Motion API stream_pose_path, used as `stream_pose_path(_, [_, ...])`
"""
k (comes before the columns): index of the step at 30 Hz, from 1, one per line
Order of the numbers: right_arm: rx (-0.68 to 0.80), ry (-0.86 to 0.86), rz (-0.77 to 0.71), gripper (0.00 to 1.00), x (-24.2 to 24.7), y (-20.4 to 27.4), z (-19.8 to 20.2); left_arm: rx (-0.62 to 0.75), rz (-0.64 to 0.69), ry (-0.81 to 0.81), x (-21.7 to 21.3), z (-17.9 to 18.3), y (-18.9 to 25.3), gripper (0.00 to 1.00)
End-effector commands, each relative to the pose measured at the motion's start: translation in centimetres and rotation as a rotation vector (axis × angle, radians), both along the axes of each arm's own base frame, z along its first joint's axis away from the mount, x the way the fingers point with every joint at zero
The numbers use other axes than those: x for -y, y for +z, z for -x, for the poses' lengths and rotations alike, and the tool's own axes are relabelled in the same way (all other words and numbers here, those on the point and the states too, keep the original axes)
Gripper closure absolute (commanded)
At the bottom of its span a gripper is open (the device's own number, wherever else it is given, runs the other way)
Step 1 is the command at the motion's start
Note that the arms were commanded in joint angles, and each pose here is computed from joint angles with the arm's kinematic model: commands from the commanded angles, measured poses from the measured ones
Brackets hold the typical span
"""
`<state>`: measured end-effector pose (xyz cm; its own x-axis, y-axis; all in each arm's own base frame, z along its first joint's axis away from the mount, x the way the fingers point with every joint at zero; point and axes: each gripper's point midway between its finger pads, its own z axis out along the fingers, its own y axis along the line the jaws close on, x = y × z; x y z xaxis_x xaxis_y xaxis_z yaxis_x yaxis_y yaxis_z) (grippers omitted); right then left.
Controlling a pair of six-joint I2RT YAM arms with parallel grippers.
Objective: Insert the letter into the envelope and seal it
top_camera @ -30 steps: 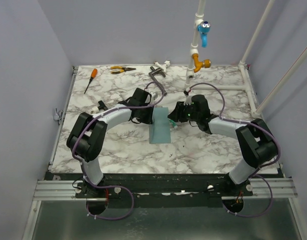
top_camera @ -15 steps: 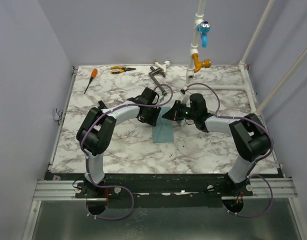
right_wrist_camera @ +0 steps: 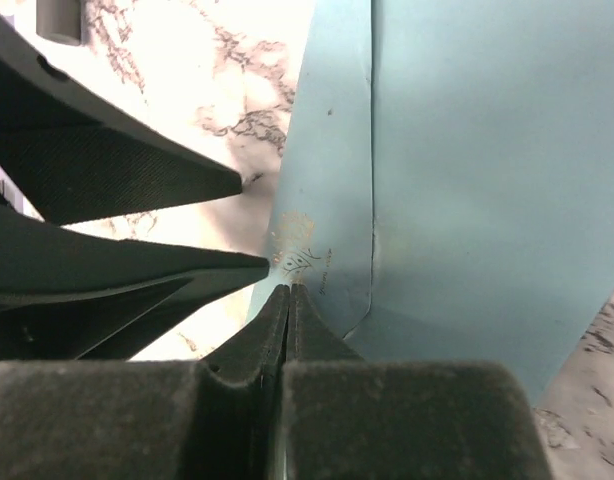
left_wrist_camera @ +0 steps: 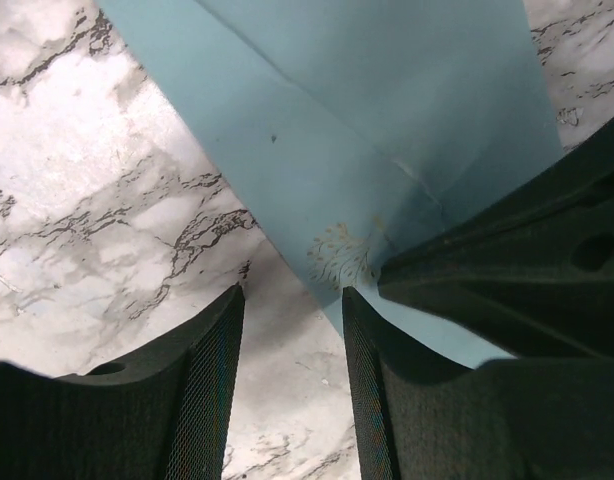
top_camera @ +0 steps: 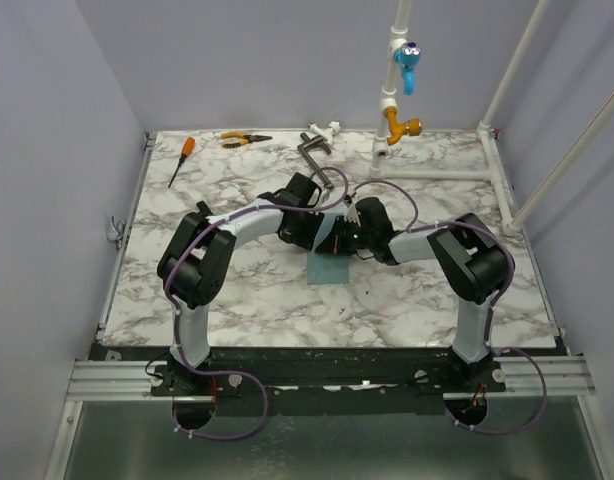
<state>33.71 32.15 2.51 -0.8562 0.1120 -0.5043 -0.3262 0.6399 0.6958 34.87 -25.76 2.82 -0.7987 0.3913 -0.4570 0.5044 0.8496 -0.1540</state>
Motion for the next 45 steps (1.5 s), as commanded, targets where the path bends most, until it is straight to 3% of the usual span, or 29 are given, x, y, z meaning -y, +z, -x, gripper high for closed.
stream_pose_path(1, [-0.035,-0.151,0.204,0.99,3.5,-4.2,-1.2,-0.024,0.01,-0.004,0.2,0.2,0.6,0.56])
stream_pose_path(6, [-0.09,-0.148,0.214,0.99,3.9,-5.9,-0.1,0.028,0.15,-0.041,1.0,0.4,5.5,0.59])
stream_pose_path(9, [-0.109,-0.134,0.151,0.99,3.0,-5.6,0.3,0.042,0.294,-0.228,3.3,3.2,7.2,0.6])
stream_pose_path(11, [-0.117,-0.114,0.111,0.99,2.3,-4.9,0.5,0.072,0.313,-0.389,3.8,4.7,7.2,0.6])
stream_pose_path(15, [-0.136,-0.046,0.067,0.99,1.1,-3.8,0.7,0.183,0.222,-0.667,3.0,5.4,8.0,0.57])
stream_pose_path(21, [-0.122,-0.013,0.056,0.99,0.5,-2.7,0.4,0.508,-0.102,-1.059,-0.5,3.9,6.4,0.48])
stream_pose_path(23, [-0.124,-0.008,0.061,1.0,0.5,-2.8,0.4,0.581,-0.173,-1.204,-1.0,4.1,4.7,0.38])
stream_pose_path(25, [-0.131,-0.009,0.068,0.99,0.6,-3.1,0.6,0.577,-0.194,-1.263,-0.3,4.8,3.7,0.36])
stream_pose_path(26, [-0.137,-0.014,0.073,0.99,0.7,-3.3,0.7,0.568,-0.191,-1.271,0.1,4.9,3.4,0.19])
stream_pose_path(28, [-0.139,-0.041,0.082,0.99,1.2,-3.4,0.8,0.554,-0.183,-1.305,0.6,5.5,2.6,0.02])
stream_pose_path(40, [-0.215,-0.078,0.008,0.99,2.1,-4.3,5.0,0.505,-0.177,-1.449,0.8,12.1,-0.4,0.01])
stream_pose_path(45, [-0.191,-0.058,-0.035,0.99,1.1,-1.8,5.1,0.352,-0.188,-1.523,0.2,15.6,-1.7,0.03])
